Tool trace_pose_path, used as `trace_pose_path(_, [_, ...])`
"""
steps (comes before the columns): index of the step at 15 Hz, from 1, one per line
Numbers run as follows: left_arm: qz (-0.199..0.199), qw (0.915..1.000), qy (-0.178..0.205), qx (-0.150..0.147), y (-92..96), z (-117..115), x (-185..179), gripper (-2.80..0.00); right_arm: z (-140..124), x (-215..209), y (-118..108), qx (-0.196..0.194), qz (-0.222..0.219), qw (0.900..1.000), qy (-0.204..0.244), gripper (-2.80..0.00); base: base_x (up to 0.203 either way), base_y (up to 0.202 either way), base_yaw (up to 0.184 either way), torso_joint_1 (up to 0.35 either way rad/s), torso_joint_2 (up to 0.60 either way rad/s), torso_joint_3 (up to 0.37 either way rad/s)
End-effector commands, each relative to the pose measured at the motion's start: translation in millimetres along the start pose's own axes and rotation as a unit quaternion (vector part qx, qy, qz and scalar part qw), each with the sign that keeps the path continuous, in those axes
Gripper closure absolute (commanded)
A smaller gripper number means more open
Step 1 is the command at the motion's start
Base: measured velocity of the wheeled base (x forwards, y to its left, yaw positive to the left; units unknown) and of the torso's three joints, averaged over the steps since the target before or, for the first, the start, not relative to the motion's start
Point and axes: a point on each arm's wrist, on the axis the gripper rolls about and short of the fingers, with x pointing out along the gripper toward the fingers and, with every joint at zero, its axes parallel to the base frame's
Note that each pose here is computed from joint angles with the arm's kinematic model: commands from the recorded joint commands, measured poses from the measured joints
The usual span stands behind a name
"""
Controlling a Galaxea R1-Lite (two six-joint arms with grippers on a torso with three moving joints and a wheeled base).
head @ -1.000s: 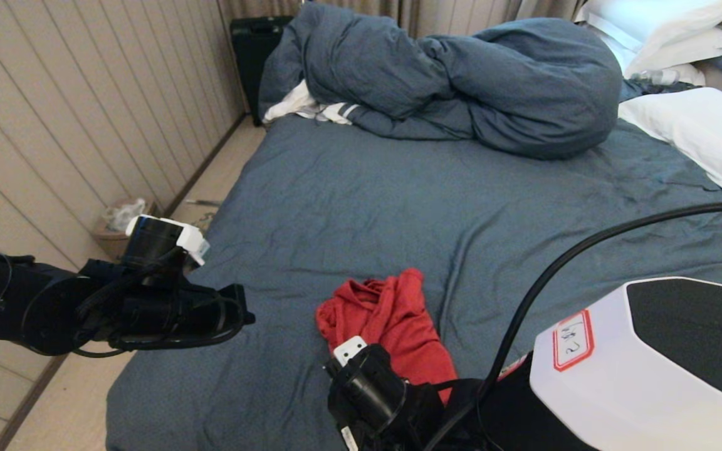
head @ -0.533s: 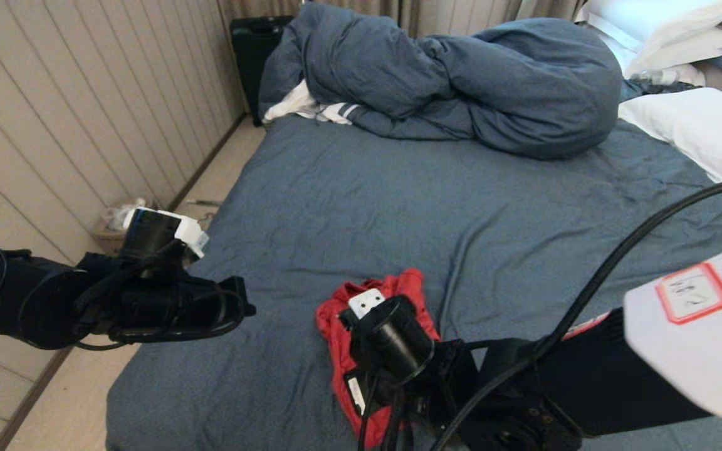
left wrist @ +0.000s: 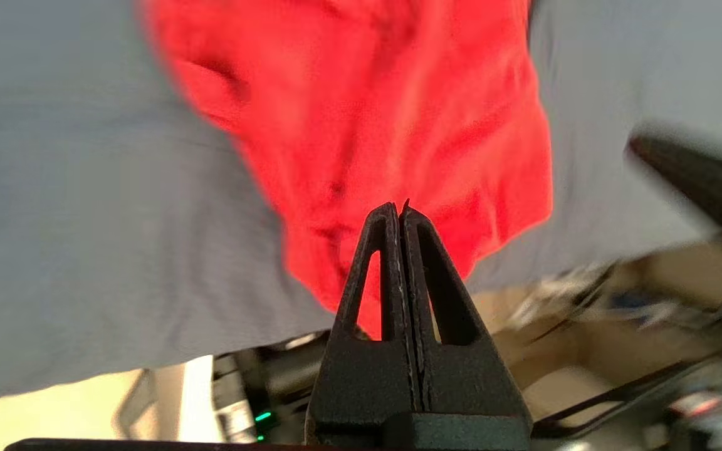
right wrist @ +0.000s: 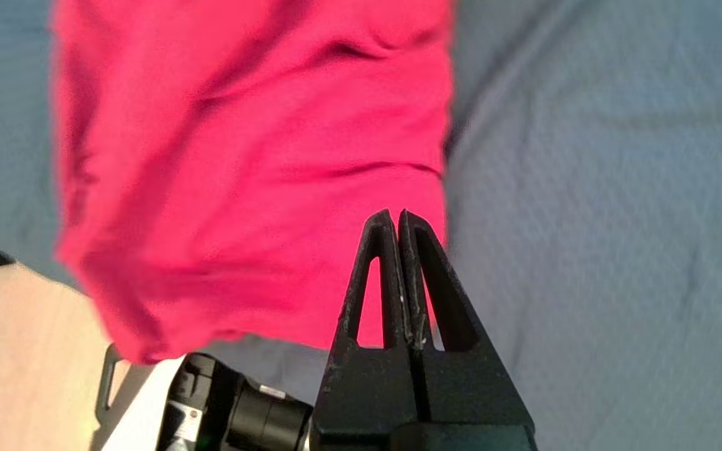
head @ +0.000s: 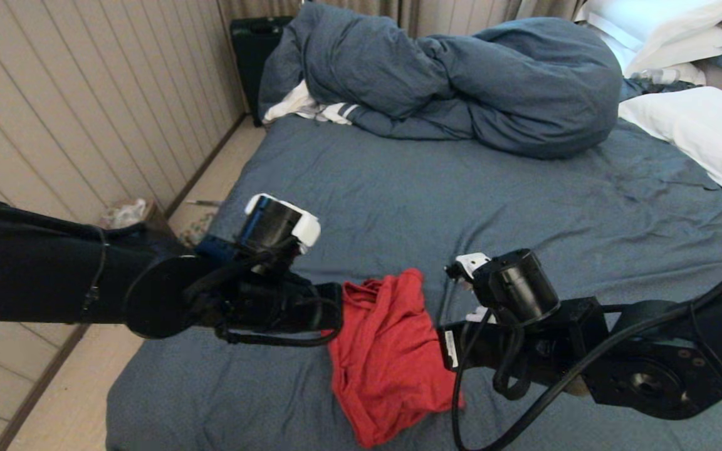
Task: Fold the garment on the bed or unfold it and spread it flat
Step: Fold the red T-shirt
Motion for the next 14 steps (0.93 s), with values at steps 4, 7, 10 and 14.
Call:
trace_pose_path(4, [0.029, 0.9974, 0.046, 0.048, -20.5, -23.6, 60.3, 0.00, -10.3, 32.2, -13.5, 0.030, -0.008, 0.999, 0.030, 0.00, 0.000, 0.000, 0.000, 0.000, 0.00, 0.000])
trace_pose_path(7, [0.016, 0.9973, 0.038, 0.060, -35.6, -21.4, 73.2, 0.00, -13.8, 49.1, -11.5, 0.031, -0.001, 0.999, 0.030, 0.00, 0.000, 0.000, 0.000, 0.000, 0.00, 0.000])
trace_pose_path(10, [0.009, 0.9974, 0.032, 0.064, -43.3, -17.4, 84.4, 0.00, -23.4, 57.6, -11.6, 0.029, 0.000, 0.998, 0.052, 0.00, 0.000, 0.000, 0.000, 0.000, 0.00, 0.000])
trace_pose_path(14, [0.035, 0.9961, 0.058, 0.058, -26.6, -28.1, 120.2, 0.00, -32.8, 57.6, -10.6, 0.036, 0.027, 0.996, 0.077, 0.00, 0.000, 0.000, 0.000, 0.000, 0.00, 0.000])
